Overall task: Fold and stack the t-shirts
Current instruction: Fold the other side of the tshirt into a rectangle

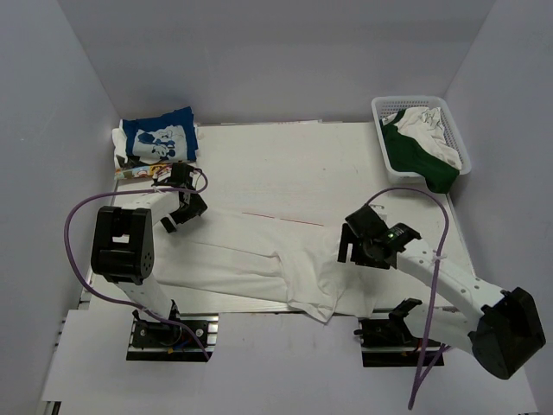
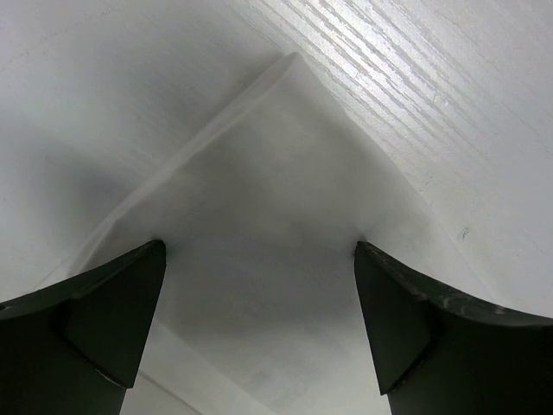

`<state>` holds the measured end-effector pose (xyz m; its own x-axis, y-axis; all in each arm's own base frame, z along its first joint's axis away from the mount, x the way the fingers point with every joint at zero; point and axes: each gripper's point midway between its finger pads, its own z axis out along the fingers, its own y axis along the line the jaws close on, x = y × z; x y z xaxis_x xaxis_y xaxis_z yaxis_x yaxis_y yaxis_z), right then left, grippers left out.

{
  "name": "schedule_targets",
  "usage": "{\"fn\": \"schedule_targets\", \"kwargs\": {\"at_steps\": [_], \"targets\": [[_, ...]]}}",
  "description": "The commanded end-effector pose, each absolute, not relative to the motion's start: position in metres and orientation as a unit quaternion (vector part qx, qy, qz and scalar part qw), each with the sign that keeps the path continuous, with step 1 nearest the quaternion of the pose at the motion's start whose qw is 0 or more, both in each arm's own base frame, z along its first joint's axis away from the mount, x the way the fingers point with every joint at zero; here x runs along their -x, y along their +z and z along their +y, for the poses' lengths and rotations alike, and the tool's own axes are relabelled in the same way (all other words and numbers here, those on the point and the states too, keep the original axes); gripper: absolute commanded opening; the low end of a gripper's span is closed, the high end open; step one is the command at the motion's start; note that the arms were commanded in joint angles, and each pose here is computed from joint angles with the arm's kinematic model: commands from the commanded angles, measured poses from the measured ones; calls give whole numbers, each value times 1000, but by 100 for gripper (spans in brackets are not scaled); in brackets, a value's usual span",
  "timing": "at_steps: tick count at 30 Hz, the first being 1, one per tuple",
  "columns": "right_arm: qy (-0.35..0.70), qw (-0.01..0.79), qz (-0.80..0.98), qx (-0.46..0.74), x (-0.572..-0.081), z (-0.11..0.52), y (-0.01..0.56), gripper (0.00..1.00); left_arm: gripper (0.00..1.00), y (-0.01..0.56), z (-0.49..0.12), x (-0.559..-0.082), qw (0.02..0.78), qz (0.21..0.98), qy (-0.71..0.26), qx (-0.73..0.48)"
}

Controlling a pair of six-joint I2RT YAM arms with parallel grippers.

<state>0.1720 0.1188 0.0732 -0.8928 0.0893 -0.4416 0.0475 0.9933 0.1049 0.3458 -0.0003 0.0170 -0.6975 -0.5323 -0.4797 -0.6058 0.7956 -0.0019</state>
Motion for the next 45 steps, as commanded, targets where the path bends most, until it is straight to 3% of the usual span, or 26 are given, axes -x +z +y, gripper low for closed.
{"fn": "schedule_targets", "kwargs": {"at_steps": [1, 4, 8, 14, 18, 20, 21, 22, 26, 30, 36, 45], "targets": [[12, 254, 964, -78, -195, 106, 71, 90, 100, 6, 1, -337, 212, 923, 79, 313], [70, 295, 946, -112, -222, 120, 75, 90, 100, 5, -2, -337, 209, 924, 71, 312], [139, 271, 944, -129, -229, 142, 77, 90, 100, 5, -2, -337, 209, 924, 71, 312], [98, 195, 967, -133, -208, 128, 48, 90, 100, 6, -2, -337, 213, 923, 69, 312], [95, 188, 968, -138, -191, 117, 42, 90, 100, 3, -2, -334, 209, 924, 71, 312], [119, 218, 960, -127, -196, 120, 44, 81, 100, 0, -4, -332, 203, 926, 69, 311], [125, 219, 959, -127, -194, 119, 39, 58, 100, 0, -4, -332, 203, 926, 69, 311], [141, 237, 953, -127, -199, 124, 41, 47, 100, -1, -4, -335, 202, 926, 69, 311], [160, 292, 937, -104, -226, 130, 50, 31, 100, -1, -4, -337, 202, 926, 69, 311], [101, 290, 947, -97, -244, 115, 52, 0, 100, -1, -4, -339, 202, 926, 69, 311], [72, 297, 947, -102, -255, 101, 66, 0, 100, 2, 2, -334, 204, 923, 84, 316], [26, 238, 961, -138, -231, 73, 39, 0, 100, 1, 22, -320, 188, 907, 133, 353]]}}
